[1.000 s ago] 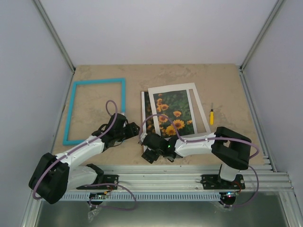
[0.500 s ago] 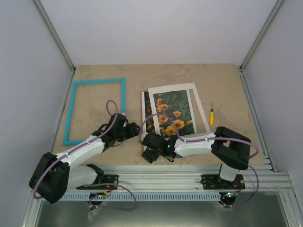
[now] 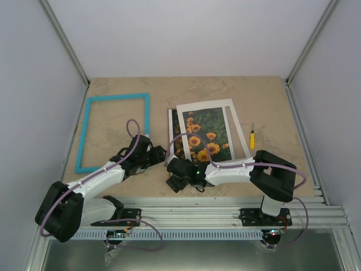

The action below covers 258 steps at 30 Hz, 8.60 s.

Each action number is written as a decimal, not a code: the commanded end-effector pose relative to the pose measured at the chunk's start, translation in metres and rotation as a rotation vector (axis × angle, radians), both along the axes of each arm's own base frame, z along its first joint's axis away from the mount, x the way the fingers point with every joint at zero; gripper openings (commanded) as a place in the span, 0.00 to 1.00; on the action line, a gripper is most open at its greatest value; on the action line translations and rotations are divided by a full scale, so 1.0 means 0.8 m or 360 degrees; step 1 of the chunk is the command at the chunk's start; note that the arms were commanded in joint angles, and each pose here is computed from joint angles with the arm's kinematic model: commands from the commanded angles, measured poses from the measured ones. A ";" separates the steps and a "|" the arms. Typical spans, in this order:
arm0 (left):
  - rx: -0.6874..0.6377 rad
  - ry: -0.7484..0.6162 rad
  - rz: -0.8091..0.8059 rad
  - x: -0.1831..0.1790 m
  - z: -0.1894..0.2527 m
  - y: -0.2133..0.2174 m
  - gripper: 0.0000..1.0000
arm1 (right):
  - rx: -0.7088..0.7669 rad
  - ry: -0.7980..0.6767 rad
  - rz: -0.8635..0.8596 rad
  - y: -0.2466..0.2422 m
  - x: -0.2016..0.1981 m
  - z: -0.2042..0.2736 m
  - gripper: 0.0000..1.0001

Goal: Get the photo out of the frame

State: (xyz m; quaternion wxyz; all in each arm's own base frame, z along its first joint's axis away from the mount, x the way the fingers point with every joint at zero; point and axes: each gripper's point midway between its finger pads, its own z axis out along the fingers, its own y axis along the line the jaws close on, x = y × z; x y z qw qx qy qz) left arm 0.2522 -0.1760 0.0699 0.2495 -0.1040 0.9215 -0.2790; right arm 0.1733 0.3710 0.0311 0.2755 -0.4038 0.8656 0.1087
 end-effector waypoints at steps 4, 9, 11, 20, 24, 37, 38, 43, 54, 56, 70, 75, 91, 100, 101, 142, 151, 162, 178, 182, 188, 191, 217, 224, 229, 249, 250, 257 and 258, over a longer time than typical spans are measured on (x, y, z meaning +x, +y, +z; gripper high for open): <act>-0.0049 -0.0006 -0.0037 0.001 0.003 -0.009 0.74 | -0.0104 0.0001 -0.0079 -0.011 0.007 -0.019 0.93; -0.0059 -0.0005 -0.0046 0.001 0.004 -0.011 0.74 | -0.0133 0.0005 -0.0105 -0.021 0.011 -0.025 0.84; -0.0063 0.0005 -0.0055 0.000 0.003 -0.012 0.74 | -0.0134 0.0011 -0.0122 -0.026 0.014 -0.026 0.78; -0.0122 0.0022 -0.0090 -0.002 0.004 -0.021 0.74 | -0.0030 0.0074 -0.0109 -0.028 0.015 -0.025 0.59; -0.0138 0.0040 -0.0098 -0.002 0.002 -0.024 0.74 | 0.0003 0.0081 -0.0109 -0.026 0.016 -0.020 0.57; -0.0274 0.0072 -0.0146 0.001 0.006 -0.046 0.75 | 0.0201 0.0044 -0.0172 -0.031 0.026 0.014 0.49; -0.0292 0.0069 -0.0147 0.002 0.007 -0.048 0.75 | 0.0209 0.0042 -0.0172 -0.031 0.027 0.014 0.48; -0.0356 0.0094 -0.0156 0.004 0.004 -0.057 0.75 | 0.0239 0.0036 -0.0179 -0.029 0.028 0.019 0.47; -0.0482 0.0143 -0.0113 0.020 -0.006 -0.075 0.69 | 0.0267 0.0026 -0.0171 -0.031 0.026 0.023 0.46; -0.0500 0.0149 -0.0108 0.023 -0.006 -0.078 0.67 | 0.0273 0.0020 -0.0170 -0.031 0.027 0.024 0.46; -0.0590 0.0203 -0.0126 0.036 -0.015 -0.097 0.50 | 0.0286 0.0008 -0.0149 -0.030 0.026 0.025 0.47; -0.0565 0.0199 -0.0107 0.048 -0.020 -0.101 0.49 | 0.0294 0.0000 -0.0143 -0.030 0.026 0.027 0.47; -0.0522 0.0194 -0.0050 0.108 -0.041 -0.102 0.46 | 0.0336 -0.0005 -0.0090 -0.025 0.023 0.029 0.47; -0.0509 0.0207 -0.0066 0.132 -0.058 -0.107 0.33 | 0.0348 -0.0018 -0.0074 -0.022 0.023 0.032 0.47; -0.0504 0.0206 -0.0069 0.134 -0.059 -0.107 0.32 | 0.0349 -0.0021 -0.0072 -0.022 0.024 0.032 0.47; 0.0257 -0.0122 0.0144 0.086 0.085 0.031 0.00 | 0.0535 -0.0328 -0.0455 -0.138 0.112 0.115 0.83; 0.0351 -0.0288 0.0276 0.071 0.173 0.067 0.00 | 0.0604 -0.0345 -0.0593 -0.169 0.120 0.124 0.83; 0.0332 -0.0560 0.0374 0.059 0.295 0.091 0.00 | 0.0638 -0.0376 -0.0721 -0.198 0.128 0.130 0.83; -0.0305 -0.0750 -0.0061 0.133 0.372 -0.041 0.00 | 0.0732 -0.0551 -0.0900 -0.240 0.126 0.159 0.86; -0.0432 -0.0791 -0.0152 0.144 0.395 -0.070 0.00 | 0.0749 -0.0583 -0.0942 -0.248 0.125 0.164 0.87; -0.0612 -0.0807 -0.0294 0.142 0.408 -0.119 0.00 | 0.0778 -0.0651 -0.1027 -0.266 0.123 0.173 0.93; -0.0661 -0.0798 -0.0313 0.141 0.401 -0.131 0.00 | 0.0790 -0.0684 -0.1074 -0.275 0.122 0.177 0.97; -0.0513 -0.0135 -0.0157 0.134 0.082 -0.122 0.00 | 0.0835 -0.0758 -0.1162 -0.295 0.117 0.187 0.98; -0.0343 -0.0030 -0.0144 0.126 0.034 -0.102 0.00 | 0.0824 -0.0745 -0.1136 -0.290 0.118 0.185 0.98; -0.0267 0.0030 -0.0162 0.130 0.011 -0.097 0.00 | 0.0801 -0.0744 -0.1134 -0.290 0.120 0.182 0.98; -0.0037 -0.0147 0.0056 0.131 0.033 -0.004 0.53 | 0.0723 -0.0595 -0.1035 -0.261 0.147 0.186 0.98; -0.0046 -0.0171 0.0085 0.129 0.041 0.005 0.57 | 0.0712 -0.0569 -0.1048 -0.263 0.153 0.184 0.98; -0.0134 -0.0497 0.0362 0.099 0.146 0.076 0.87 | 0.0809 -0.0489 -0.1225 -0.319 0.178 0.210 0.98; -0.0123 -0.0566 0.0411 0.092 0.167 0.086 0.92 | 0.0847 -0.0535 -0.1244 -0.330 0.173 0.229 0.98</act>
